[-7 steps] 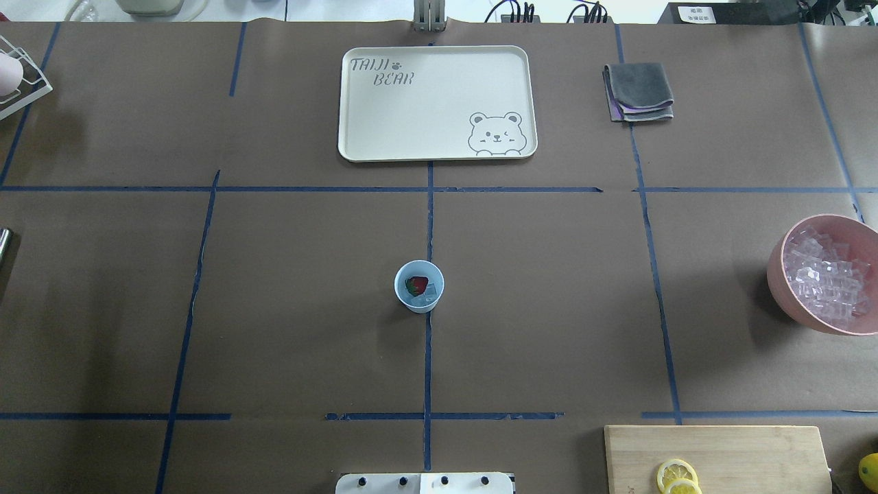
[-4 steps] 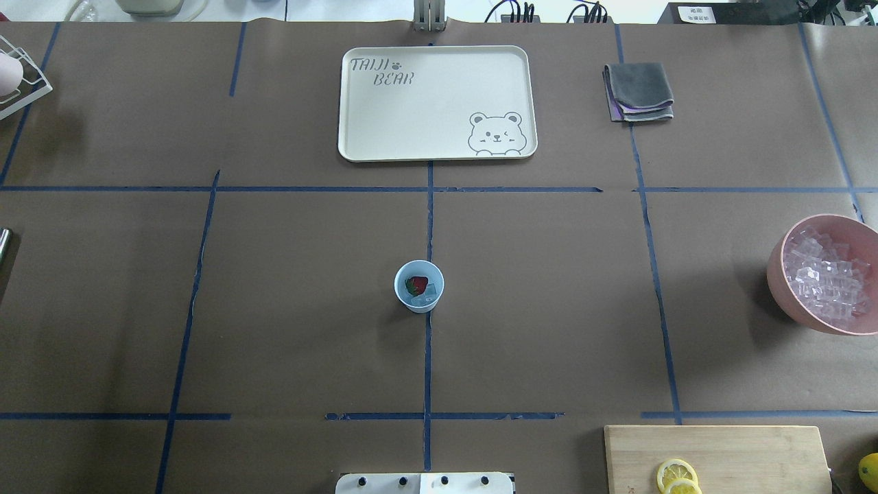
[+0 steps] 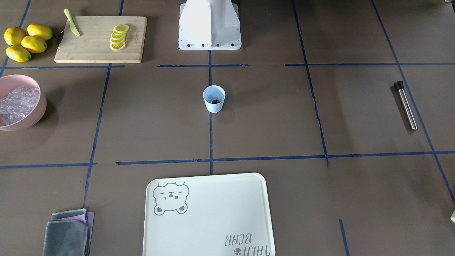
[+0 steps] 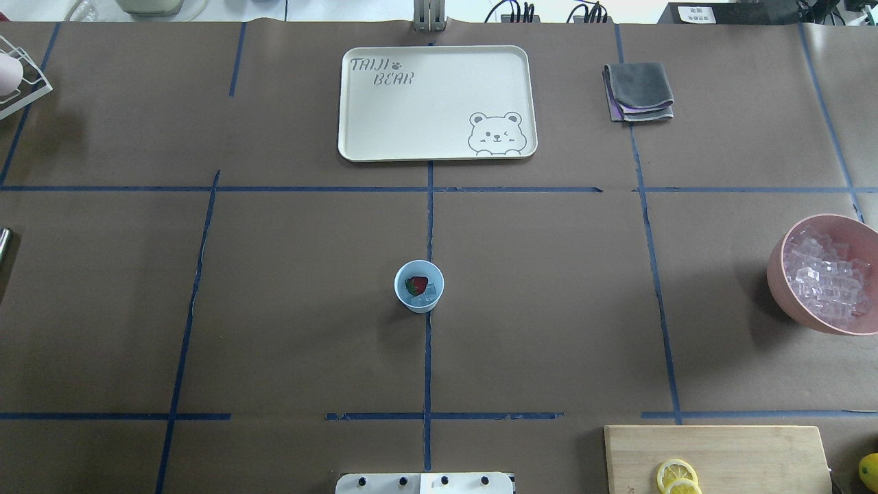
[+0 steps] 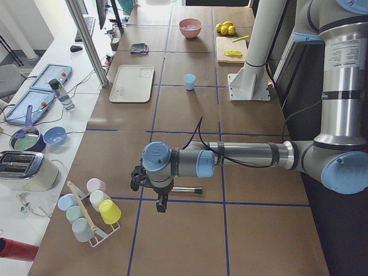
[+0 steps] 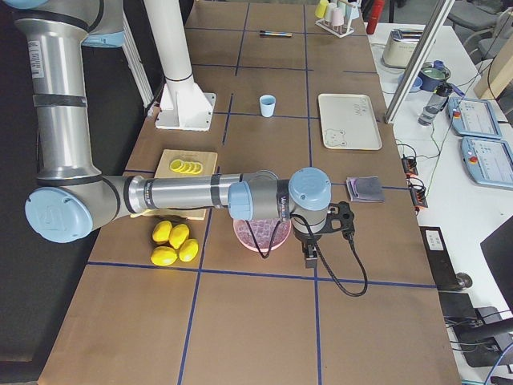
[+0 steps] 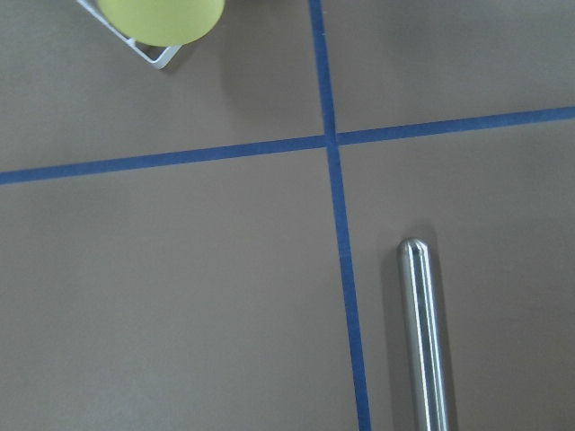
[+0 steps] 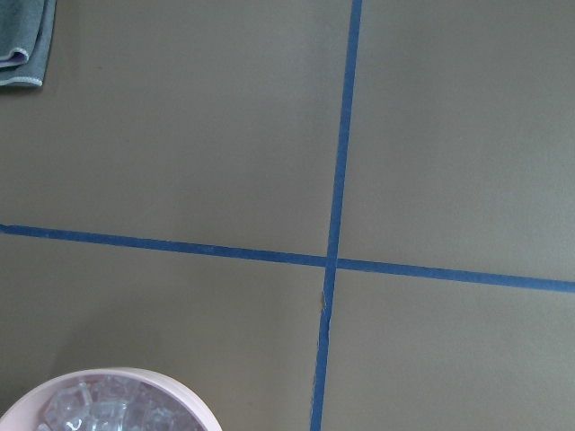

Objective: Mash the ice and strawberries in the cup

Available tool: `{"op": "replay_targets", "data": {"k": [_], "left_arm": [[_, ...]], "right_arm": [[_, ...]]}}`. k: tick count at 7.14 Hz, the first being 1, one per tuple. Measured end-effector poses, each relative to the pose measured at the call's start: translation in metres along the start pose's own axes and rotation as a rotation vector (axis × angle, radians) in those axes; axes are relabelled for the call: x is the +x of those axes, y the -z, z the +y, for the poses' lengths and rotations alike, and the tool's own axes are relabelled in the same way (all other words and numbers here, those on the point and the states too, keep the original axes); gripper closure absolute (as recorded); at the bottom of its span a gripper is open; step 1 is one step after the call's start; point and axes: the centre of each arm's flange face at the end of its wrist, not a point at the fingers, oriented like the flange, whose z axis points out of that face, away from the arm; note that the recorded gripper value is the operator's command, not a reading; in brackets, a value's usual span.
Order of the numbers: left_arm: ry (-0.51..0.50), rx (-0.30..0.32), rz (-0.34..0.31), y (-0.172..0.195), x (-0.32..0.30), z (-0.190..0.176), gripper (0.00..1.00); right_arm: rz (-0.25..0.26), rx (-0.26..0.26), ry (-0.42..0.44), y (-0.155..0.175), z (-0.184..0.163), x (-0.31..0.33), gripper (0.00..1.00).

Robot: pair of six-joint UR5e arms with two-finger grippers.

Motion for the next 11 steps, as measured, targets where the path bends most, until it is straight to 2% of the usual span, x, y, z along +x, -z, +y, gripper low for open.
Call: {"op": "replay_targets", "data": {"k": [4, 8, 11], "left_arm": [[0.018, -0.004, 0.008, -0.004, -0.006, 0.006, 0.00], [0.016, -0.002, 0.008, -0.004, -0.006, 0.006, 0.00], [0.014, 0.000, 0.008, -0.002, -0.005, 0.006, 0.00]], "right_arm": [[-0.011, -0.021, -0.024, -0.012, 0.007, 0.012, 0.00], [-0.012, -0.065, -0.070, -0.036, 0.023, 0.038, 0.00], [-0.012, -0.066, -0.069, -0.045, 0.035, 0.048, 0.00]]}}
